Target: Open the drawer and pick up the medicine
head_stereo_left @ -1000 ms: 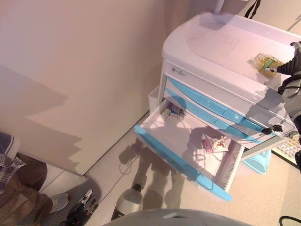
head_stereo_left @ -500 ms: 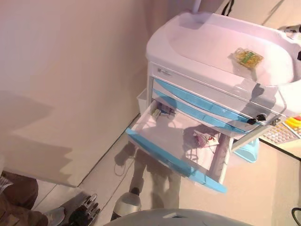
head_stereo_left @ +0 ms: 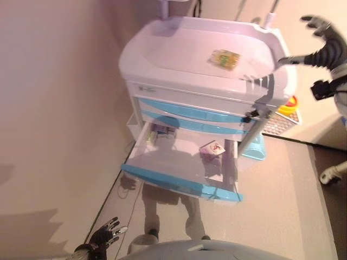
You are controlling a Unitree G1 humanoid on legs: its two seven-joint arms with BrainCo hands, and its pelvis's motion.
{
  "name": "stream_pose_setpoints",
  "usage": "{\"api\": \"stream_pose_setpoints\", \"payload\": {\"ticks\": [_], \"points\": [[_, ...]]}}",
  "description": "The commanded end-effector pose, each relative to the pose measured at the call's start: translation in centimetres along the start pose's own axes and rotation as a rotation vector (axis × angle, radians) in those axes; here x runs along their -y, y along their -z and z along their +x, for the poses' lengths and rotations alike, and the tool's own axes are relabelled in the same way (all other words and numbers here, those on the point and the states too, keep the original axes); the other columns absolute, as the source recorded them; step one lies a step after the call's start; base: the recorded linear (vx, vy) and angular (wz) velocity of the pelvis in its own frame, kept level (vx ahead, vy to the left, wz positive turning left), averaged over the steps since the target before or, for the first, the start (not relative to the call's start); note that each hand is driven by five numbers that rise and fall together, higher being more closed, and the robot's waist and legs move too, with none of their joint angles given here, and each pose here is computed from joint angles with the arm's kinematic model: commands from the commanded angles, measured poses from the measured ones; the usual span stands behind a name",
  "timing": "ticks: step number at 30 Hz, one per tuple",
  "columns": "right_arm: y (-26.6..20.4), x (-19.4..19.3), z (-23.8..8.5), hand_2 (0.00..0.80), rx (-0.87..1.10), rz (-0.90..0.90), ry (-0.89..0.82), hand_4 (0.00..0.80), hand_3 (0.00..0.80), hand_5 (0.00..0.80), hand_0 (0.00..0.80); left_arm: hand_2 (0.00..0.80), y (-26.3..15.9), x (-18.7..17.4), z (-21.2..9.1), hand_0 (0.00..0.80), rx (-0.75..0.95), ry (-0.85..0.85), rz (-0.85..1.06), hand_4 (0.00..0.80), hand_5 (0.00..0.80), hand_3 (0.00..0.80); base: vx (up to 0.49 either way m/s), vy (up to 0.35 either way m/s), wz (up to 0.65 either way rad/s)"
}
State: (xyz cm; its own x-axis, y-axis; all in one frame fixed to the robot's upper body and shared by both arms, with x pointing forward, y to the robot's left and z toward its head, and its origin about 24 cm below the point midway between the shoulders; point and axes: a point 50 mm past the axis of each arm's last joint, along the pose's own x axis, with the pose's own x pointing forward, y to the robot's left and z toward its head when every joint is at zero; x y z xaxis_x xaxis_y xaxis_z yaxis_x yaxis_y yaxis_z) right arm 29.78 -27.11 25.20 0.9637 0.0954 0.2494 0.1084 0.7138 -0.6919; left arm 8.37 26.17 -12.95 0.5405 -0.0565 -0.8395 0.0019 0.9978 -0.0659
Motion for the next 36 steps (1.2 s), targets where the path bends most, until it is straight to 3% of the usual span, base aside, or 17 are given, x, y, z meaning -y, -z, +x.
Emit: {"api": "stream_pose_setpoints", "payload": {"ticks": [1,3,12,24,36], "points": [[-2.8,-1.3,-1.2,0.000,0.175,0.126,-0.157,0.000,0.000,0.000,0.000,0.000,-1.7,-0.5,0.6,0.000,0.003,-0.022,0.269,0.000,0.000,0.000,-0.063,-0.018,-0.35],[-2.5,-3.8,-2.7,0.000,0.189,0.227,-0.290,0.000,0.000,0.000,0.000,0.000,-2.8,-0.2,1.1,0.000,0.018,-0.014,0.364,0.000,0.000,0.000,-0.061,-0.017,-0.27],[1.3,-9.2,-6.8,0.000,0.082,0.510,-0.542,0.000,0.000,0.000,0.000,0.000,-6.3,1.9,2.7,0.000,0.097,-0.011,0.636,0.000,0.000,0.000,-0.045,-0.018,-0.23],[4.6,-15.0,-10.3,0.000,-0.109,0.839,-0.829,0.000,0.000,0.000,0.000,0.000,-10.5,2.7,3.8,0.000,0.212,-0.067,0.714,0.000,0.000,0.000,-0.039,-0.008,-0.17],[6.9,-18.1,-13.2,0.000,-0.198,1.028,-1.162,0.000,0.000,0.000,0.000,0.000,-18.1,-1.9,2.3,0.000,0.339,-0.218,0.681,0.000,0.000,0.000,-0.110,0.098,-0.32]]}}
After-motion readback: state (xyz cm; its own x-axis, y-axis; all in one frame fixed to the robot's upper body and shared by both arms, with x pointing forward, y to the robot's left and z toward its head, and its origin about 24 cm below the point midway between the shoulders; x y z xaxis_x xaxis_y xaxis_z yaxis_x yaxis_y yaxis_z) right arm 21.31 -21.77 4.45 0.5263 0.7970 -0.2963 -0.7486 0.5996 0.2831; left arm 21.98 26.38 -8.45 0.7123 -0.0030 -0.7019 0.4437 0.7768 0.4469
